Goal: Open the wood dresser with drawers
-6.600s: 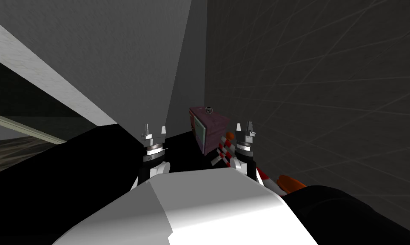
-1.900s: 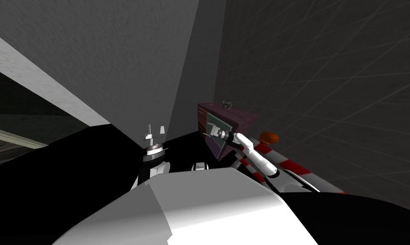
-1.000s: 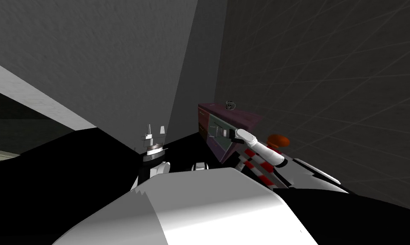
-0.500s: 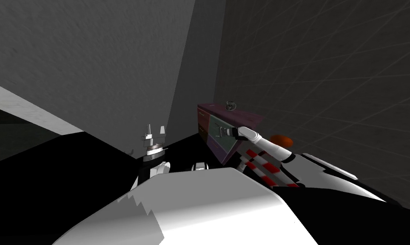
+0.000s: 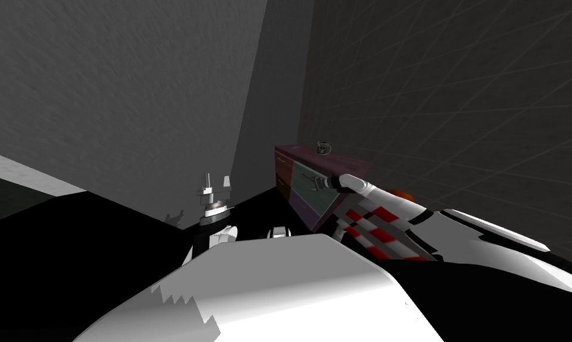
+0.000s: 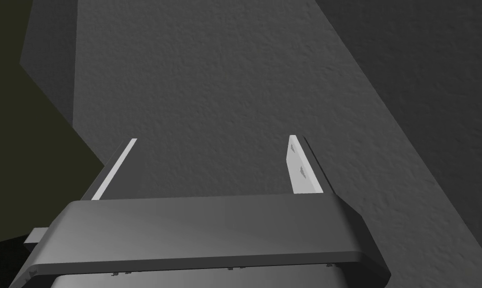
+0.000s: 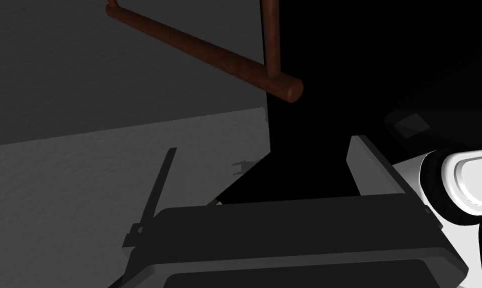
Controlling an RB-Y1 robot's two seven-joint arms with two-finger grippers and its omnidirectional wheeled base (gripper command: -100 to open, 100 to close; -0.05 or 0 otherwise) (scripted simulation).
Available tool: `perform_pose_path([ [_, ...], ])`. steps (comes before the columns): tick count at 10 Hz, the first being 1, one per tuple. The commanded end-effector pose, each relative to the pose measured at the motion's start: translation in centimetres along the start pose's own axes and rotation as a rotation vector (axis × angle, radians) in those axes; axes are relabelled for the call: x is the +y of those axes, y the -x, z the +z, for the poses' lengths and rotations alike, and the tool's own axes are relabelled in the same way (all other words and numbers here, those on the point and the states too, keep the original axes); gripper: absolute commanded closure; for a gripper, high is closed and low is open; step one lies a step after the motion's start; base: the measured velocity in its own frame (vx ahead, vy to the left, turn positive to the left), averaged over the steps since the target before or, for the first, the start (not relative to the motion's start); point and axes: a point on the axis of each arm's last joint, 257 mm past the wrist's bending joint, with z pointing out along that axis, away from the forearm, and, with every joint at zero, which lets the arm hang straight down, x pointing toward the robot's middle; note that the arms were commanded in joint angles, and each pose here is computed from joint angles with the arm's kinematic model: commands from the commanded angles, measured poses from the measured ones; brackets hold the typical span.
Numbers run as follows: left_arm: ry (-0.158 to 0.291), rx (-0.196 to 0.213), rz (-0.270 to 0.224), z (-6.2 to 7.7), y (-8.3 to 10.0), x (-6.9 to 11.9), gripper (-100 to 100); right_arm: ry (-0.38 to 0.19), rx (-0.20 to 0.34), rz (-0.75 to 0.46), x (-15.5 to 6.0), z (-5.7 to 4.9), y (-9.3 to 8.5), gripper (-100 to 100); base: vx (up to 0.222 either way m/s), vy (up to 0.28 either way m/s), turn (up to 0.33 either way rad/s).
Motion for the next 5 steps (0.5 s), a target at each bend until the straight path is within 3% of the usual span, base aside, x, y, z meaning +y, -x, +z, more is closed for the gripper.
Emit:
perform_pose_path([
  [1,0.000,0.000,0.000,0.0,0.0,0.0,0,0.060,0.085,-0.040,1.3,-1.6,-3.3,-100,0.058,0.039,-0.050],
  [3,0.000,0.000,0.000,0.0,0.0,0.0,0,0.098,0.140,-0.061,2.0,-3.0,-5.5,-100,0.044,0.036,-0.042],
  [4,0.000,0.000,0.000,0.0,0.0,0.0,0,0.087,0.112,-0.049,1.9,-2.2,-4.5,-100,0.012,0.031,-0.007],
  [5,0.000,0.000,0.000,0.0,0.0,0.0,0,0.091,0.113,-0.050,2.1,-2.3,-4.6,-100,0.001,0.008,0.002],
])
